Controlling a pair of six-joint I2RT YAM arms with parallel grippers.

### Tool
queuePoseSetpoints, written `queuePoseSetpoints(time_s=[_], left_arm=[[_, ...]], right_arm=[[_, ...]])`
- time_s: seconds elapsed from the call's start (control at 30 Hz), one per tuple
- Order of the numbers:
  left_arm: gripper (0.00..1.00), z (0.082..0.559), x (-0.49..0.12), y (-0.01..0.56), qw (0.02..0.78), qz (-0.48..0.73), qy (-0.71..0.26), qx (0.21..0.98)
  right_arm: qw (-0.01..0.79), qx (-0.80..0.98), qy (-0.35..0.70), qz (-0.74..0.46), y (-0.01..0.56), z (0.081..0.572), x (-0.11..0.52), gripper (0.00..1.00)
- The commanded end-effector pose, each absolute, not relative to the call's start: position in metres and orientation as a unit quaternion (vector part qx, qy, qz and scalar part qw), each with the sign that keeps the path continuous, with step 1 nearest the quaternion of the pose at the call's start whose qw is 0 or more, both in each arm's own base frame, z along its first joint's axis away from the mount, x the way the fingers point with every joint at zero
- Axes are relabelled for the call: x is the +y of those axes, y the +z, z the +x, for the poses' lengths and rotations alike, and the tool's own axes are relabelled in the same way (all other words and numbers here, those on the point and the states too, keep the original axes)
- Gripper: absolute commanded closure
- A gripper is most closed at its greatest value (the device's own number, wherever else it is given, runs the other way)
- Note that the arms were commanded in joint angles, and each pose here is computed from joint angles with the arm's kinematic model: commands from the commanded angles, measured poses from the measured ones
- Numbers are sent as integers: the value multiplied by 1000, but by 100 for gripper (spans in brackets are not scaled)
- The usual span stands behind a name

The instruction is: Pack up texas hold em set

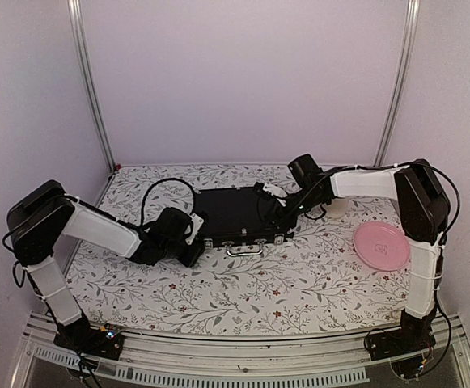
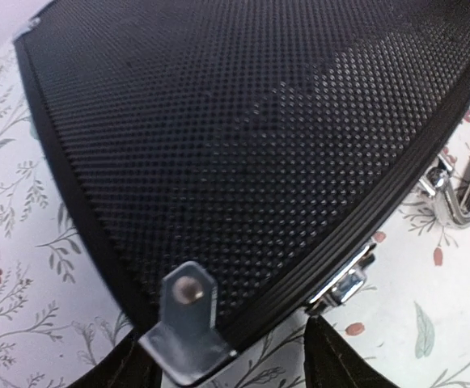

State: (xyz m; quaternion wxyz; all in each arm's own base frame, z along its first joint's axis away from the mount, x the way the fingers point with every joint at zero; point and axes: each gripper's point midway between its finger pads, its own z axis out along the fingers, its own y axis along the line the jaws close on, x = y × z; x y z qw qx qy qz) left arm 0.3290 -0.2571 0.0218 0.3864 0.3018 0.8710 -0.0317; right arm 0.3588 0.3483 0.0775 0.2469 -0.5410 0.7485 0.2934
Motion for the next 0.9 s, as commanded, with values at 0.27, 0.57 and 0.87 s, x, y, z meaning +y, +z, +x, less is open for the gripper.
queuePoseSetpoints(time_s=[0.27, 0.57, 0.87], left_arm=[[24, 348, -254, 144, 454, 237, -22, 859], [19, 369, -249, 236, 500, 238, -7, 832], [3, 405, -207, 292, 528, 175, 8, 831]], right_arm=[[279, 772, 230, -522, 135, 362, 312, 43], [400, 759, 193, -476, 232, 386, 268, 41], [550, 768, 101, -313, 348, 428, 188, 1]])
